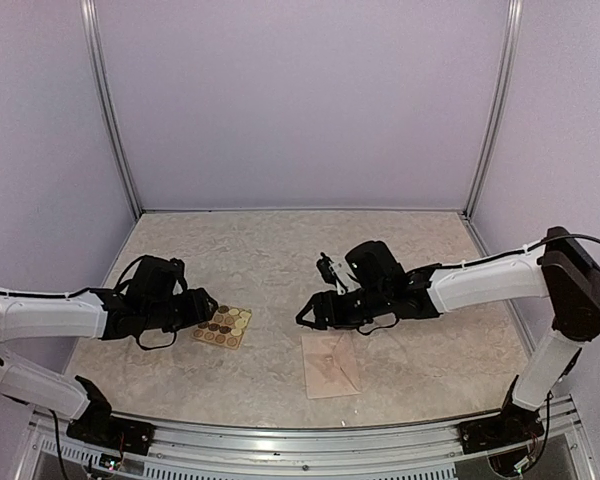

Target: Place the letter into the envelope and seal it

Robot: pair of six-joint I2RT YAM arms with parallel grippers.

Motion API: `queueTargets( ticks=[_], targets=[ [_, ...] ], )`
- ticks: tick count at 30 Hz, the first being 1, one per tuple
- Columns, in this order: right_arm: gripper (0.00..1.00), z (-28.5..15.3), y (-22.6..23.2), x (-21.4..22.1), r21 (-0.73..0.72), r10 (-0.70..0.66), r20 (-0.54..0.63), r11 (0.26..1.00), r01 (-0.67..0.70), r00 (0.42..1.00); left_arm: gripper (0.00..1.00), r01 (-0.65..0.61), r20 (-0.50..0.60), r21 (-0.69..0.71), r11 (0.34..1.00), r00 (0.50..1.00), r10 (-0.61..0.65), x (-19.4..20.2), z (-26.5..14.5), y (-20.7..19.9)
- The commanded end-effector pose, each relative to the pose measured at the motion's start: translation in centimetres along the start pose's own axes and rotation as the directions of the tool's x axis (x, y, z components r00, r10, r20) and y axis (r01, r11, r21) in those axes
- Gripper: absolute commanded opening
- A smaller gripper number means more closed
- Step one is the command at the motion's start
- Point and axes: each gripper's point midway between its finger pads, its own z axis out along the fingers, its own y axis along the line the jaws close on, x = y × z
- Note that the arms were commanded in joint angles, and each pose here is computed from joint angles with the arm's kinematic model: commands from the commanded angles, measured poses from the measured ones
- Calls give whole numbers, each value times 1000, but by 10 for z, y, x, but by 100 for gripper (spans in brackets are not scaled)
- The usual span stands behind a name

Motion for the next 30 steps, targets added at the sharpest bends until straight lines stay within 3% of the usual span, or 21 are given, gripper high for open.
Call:
queueTargets(
  ticks=[1,7,14,30],
  targets=[
    [64,14,9,-3,-22,-19,-17,1000,19,1000,68,-21,-27,50,999,999,23,7,8,-1],
    [63,27,5,2,-23,-14,-42,1000,13,999,66,-28,-72,40,999,997,31,24,23,9],
    [63,32,0,5,-15,-5,-51,1000,4,999,57,-22,-115,44,999,993,27,45,34,17],
    [59,69,-14,-2,-4,52,-69,999,-52,996,53,-21,-198,113,993,979,43,109,25,-19]
  ],
)
